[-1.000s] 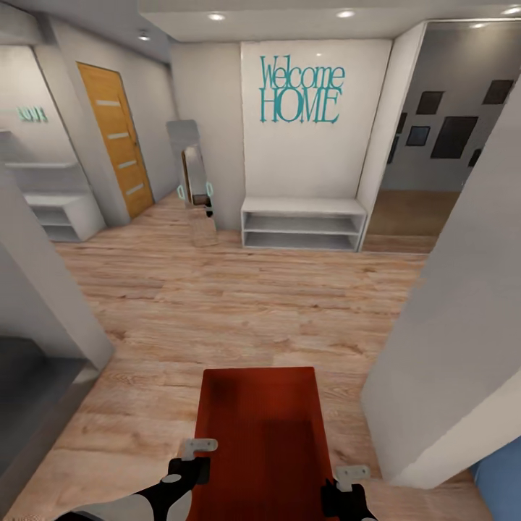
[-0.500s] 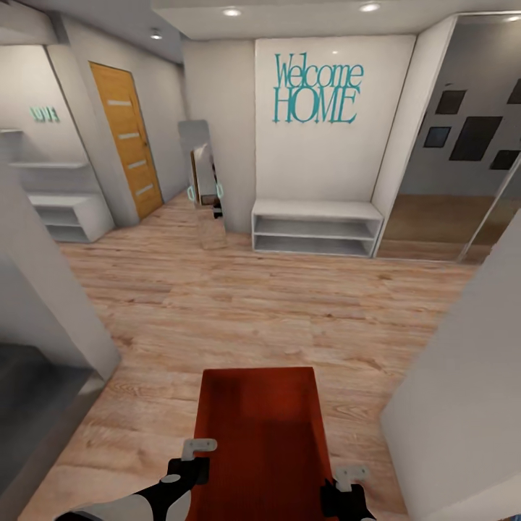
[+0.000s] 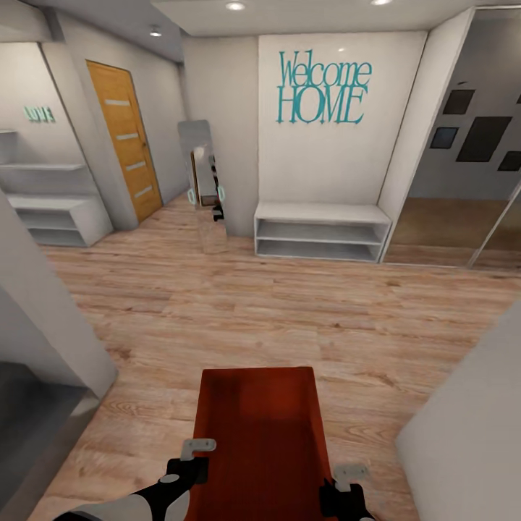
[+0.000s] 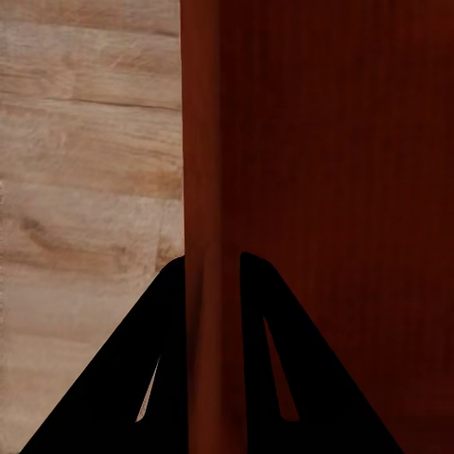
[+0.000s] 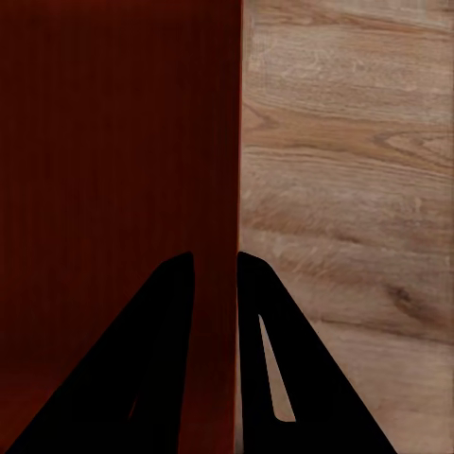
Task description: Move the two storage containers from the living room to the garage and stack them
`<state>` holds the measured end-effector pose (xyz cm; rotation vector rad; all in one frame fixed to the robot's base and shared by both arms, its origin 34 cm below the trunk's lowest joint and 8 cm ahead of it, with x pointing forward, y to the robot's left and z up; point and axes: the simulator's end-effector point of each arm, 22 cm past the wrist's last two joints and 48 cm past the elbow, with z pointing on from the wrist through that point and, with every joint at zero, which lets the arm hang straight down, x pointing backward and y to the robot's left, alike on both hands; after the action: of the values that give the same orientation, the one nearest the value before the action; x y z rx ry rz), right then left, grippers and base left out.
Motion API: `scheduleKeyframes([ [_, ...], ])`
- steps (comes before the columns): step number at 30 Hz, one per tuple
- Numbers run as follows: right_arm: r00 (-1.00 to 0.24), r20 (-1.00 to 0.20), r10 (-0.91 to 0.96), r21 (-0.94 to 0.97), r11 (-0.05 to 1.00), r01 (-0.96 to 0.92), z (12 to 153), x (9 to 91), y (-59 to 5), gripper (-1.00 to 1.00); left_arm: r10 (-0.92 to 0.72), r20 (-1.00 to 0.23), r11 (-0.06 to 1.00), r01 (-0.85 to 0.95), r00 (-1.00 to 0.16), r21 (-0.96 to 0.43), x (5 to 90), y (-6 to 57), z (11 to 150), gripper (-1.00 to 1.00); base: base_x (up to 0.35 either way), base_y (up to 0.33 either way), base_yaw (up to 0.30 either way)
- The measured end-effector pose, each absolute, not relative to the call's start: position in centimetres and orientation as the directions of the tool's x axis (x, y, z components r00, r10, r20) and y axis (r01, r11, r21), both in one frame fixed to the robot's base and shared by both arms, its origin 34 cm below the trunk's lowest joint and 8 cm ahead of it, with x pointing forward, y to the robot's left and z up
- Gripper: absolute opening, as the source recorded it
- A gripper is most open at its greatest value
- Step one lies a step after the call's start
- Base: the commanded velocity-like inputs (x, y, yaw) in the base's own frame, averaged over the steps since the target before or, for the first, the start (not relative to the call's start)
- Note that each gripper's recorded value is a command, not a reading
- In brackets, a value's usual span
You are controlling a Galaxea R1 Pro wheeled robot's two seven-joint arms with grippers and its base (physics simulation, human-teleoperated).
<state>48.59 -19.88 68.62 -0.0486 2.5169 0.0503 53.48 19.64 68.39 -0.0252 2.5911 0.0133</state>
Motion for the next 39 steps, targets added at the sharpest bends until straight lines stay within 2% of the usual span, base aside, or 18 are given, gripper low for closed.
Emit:
scheduleKeyframes([
  [26, -0.811, -0.584, -0.025, 0.024, 0.999, -0.048, 68.65, 48.63, -19.85, -1.0, -0.017, -0.522, 1.0, -0.022, -0.853, 0.004, 53.45, 19.68, 68.37, -1.0, 0.316, 0.009, 0.223],
  [39, -0.811, -0.584, -0.024, 0.024, 0.999, -0.047, 68.64, 48.61, -19.81, -1.0, -0.017, -0.522, 1.0, -0.021, -0.853, 0.003, 53.46, 19.71, 68.37, -1.0, 0.317, 0.0, 0.027],
])
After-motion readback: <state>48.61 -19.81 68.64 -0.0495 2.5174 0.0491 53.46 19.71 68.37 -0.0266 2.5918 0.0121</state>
